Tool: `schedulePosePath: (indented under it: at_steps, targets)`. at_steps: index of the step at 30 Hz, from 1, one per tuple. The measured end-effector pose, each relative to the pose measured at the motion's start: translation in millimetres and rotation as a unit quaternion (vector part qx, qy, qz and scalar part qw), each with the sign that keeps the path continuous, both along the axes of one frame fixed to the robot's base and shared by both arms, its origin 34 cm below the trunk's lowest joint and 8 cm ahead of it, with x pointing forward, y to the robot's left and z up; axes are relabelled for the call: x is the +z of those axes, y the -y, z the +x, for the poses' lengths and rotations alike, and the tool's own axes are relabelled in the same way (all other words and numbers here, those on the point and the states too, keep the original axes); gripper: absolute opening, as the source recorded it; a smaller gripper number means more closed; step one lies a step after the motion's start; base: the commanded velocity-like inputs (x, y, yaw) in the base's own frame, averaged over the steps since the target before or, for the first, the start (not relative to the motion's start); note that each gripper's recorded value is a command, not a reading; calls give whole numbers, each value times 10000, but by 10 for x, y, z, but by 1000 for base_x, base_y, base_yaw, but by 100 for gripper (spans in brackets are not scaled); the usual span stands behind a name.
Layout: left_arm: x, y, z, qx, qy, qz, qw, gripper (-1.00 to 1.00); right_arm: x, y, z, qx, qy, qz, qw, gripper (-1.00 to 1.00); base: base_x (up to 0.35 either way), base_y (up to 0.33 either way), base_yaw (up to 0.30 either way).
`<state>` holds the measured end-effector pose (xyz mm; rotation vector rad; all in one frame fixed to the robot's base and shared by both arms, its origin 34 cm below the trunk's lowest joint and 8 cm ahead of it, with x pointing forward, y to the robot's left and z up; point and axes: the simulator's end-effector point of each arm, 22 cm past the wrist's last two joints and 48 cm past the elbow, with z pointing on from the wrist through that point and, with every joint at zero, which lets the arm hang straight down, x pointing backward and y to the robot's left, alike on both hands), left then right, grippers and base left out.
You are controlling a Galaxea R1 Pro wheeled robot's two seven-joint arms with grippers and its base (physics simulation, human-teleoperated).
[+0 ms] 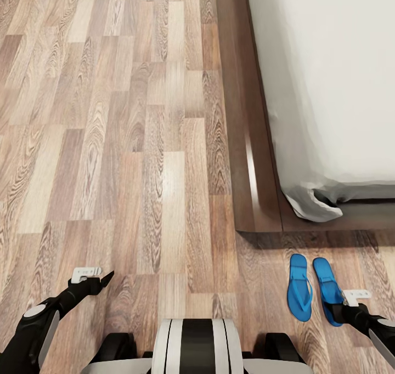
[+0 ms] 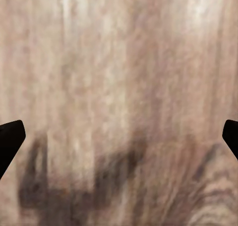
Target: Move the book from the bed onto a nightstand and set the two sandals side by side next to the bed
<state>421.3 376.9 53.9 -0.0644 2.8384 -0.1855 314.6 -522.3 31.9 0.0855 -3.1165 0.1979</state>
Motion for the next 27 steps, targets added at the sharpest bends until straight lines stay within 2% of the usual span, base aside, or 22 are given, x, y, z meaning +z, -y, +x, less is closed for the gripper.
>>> schedulePosePath:
  at_steps: [1,2,27]
  targets:
    - [-2,2,-1,-2,-2,0,10000,100,-3,-1,-73,-8,-146,-9,9999,100,0,0,0]
    - [-2,1,-1,-2,-2,0,10000,100,-2,-2,-75,-8,-150,-9,9999,100,0,0,0]
    - [-2,1,-1,-2,-2,1,10000,100,-5,-18,-44,2,-119,12,9999,100,0,0,0]
